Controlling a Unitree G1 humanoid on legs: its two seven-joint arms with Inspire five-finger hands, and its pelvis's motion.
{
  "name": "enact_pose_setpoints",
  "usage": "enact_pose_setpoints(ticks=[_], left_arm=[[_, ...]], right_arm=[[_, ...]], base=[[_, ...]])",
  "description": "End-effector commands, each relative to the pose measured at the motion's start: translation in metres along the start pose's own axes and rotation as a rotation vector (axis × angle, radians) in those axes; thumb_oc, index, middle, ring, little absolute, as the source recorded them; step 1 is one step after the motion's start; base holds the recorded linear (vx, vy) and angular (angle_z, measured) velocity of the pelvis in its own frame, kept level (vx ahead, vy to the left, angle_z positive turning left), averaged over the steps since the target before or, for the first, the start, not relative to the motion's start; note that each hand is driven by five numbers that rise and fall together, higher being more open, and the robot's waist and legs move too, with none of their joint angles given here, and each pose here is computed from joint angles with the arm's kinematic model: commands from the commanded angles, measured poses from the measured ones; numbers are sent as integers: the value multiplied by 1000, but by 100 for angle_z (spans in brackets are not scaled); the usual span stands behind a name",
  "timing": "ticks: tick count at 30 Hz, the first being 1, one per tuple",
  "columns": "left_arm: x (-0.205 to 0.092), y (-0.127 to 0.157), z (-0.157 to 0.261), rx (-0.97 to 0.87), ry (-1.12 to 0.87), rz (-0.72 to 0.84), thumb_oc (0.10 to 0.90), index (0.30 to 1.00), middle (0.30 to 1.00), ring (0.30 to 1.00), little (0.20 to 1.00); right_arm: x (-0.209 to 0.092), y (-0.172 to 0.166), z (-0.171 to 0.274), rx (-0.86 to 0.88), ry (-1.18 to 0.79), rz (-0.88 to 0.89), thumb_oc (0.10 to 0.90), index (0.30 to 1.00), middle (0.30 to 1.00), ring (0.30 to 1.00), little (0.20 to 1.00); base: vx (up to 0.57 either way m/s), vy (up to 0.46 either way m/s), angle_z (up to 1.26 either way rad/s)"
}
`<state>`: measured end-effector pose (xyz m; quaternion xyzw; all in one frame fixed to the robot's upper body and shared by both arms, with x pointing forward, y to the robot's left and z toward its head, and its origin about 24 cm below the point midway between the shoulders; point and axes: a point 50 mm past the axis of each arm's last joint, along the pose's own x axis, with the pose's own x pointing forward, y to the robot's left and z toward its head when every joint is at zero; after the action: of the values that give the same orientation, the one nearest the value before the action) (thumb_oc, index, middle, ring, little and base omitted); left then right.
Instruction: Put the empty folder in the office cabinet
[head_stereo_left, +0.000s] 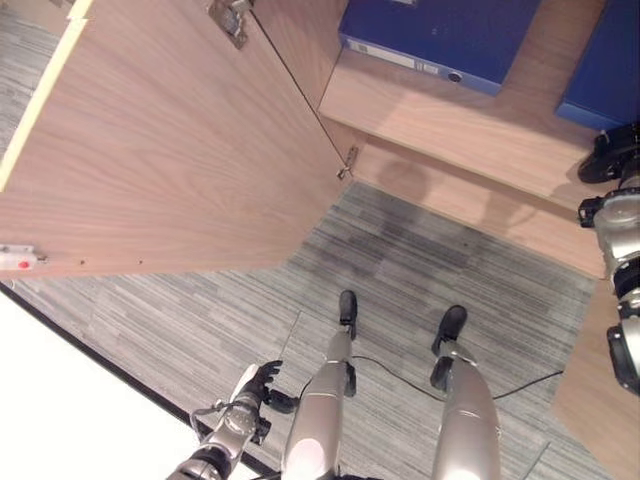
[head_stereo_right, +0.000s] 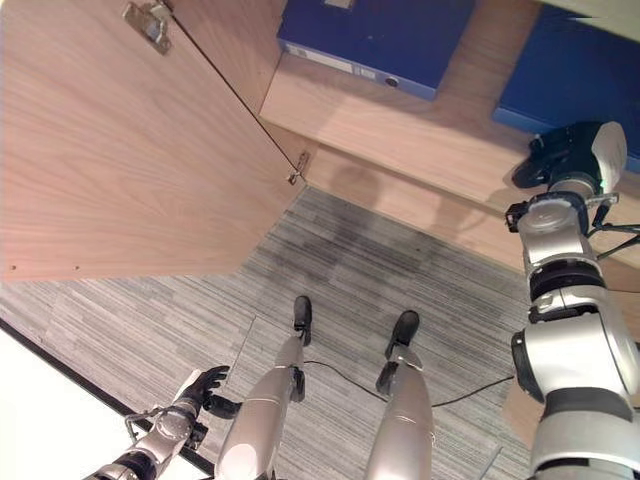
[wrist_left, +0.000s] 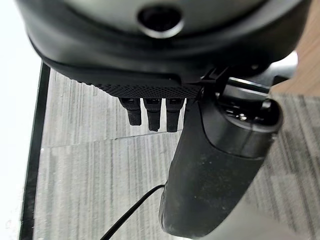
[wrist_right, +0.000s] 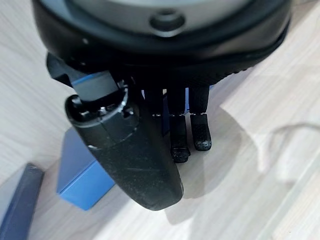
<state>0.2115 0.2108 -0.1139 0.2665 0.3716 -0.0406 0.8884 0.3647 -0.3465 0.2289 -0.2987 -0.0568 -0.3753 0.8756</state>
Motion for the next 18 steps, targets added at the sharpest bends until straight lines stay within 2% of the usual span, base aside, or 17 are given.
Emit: enact_pose_setpoints(ticks=[1,2,3,4,5,6,8,9,10,11,12,13,14,15,17,18], left_arm=[[-6,17,-33,34,140,67,800,900,900,900,900],[-5,13,-31,25,138,62,800,900,900,900,900],[-6,11,-32,24,140,60,800,900,900,900,900],[-6,11,-32,25,141,59,800,900,900,900,900],[-7,2,-33,2,137,44,800,900,900,900,900],[-8,3,-34,5,138,44,800,900,900,900,900],[-8,-6,-30,-41,130,32,800,900,900,900,900],[-8,-7,-29,-83,129,46,800,900,900,900,900],[-8,-7,-30,-81,133,46,800,900,900,900,900],[-10,-7,-33,-128,146,67,800,900,900,900,900],[-10,-7,-34,-128,147,67,800,900,900,900,900],[-11,-4,-37,-154,157,87,800,900,900,900,900],[-12,-4,-39,-155,158,95,800,900,900,900,900],[-13,-4,-40,-154,160,95,800,900,900,900,900],[-14,-3,-42,-169,162,111,800,900,900,900,900],[-14,-3,-43,-169,164,111,800,900,900,900,900]], right_arm=[[-13,-18,40,150,-307,-109,400,300,300,300,300],[-25,-6,23,159,-289,-76,400,300,300,300,300],[-40,5,5,152,-271,-43,580,571,571,571,571],[-40,5,5,152,-269,-43,765,848,848,848,848],[-74,31,-31,167,-196,44,800,900,900,900,900],[-75,31,-32,167,-193,43,800,900,900,900,900],[-112,55,-58,207,-122,144,800,900,900,900,900],[-144,67,-74,225,-82,232,800,900,900,900,900],[-145,67,-75,224,-79,234,800,900,900,900,900],[-177,80,-101,231,24,333,800,900,900,900,900],[-177,80,-101,231,25,333,800,900,900,900,900],[-206,89,-119,219,99,450,800,900,900,900,900],[-221,93,-127,219,141,505,800,900,900,900,900],[-222,93,-128,219,144,507,800,900,900,900,900],[-251,104,-137,188,182,654,800,900,900,900,900],[-252,104,-137,187,182,656,800,900,900,900,900]], base=[[68,-3,10],[58,2,10],[60,-8,6],[86,9,2],[58,16,0],[61,42,5],[75,59,5],[80,58,2],[83,132,14],[55,89,18],[85,191,12],[47,159,2],[49,160,2],[30,131,7],[57,152,3],[62,119,0]])
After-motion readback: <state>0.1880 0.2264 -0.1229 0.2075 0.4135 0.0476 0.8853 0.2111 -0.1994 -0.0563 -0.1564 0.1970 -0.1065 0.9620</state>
